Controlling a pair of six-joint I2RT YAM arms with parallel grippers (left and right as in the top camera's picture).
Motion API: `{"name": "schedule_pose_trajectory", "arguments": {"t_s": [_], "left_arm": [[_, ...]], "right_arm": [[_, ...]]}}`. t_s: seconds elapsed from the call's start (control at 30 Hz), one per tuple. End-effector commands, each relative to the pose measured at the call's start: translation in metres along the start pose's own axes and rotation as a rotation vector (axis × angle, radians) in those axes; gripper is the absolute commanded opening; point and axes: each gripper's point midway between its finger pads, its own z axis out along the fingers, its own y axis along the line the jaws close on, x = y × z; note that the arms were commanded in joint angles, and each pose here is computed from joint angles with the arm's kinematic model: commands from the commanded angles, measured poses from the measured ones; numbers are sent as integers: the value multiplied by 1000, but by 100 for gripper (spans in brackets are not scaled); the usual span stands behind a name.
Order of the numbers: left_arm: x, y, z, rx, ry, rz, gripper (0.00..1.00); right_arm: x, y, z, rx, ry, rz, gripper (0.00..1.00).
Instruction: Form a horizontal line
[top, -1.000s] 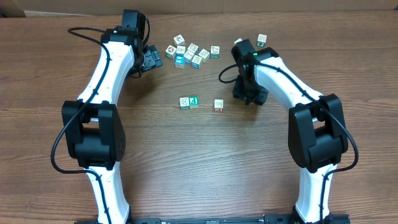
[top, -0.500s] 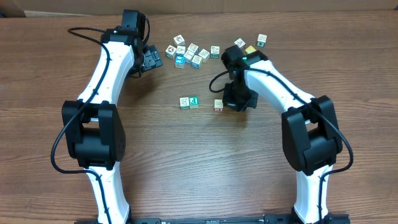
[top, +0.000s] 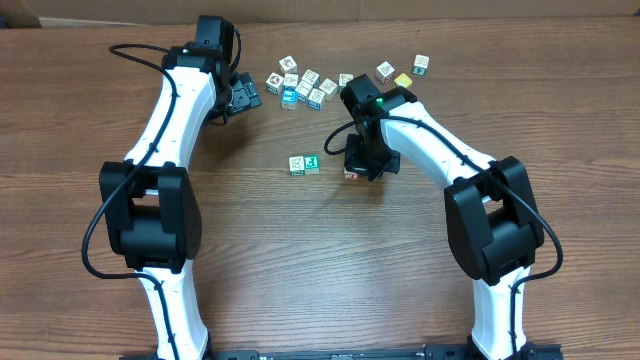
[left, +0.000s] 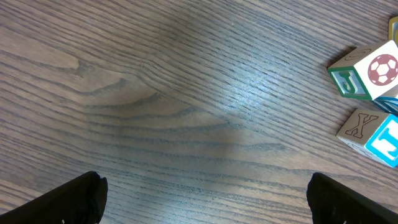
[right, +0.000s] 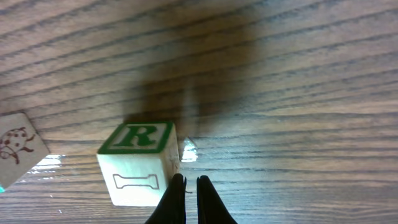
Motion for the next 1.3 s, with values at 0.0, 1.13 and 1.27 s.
{"name": "schedule_pose_trajectory", "arguments": {"t_s": [0.0, 1.13, 1.27], "left_arm": [[-3, -1, 2, -7, -7, 16, 100], [-4, -1, 2, -7, -8, 16, 100], [-3, -1, 2, -7, -7, 16, 100]], "right_arm": [[-1, 7, -12, -25, -32, -14, 4], [-6, 36, -13, -102, -83, -51, 4], [-6, 44, -14, -140, -79, -54, 4]]}}
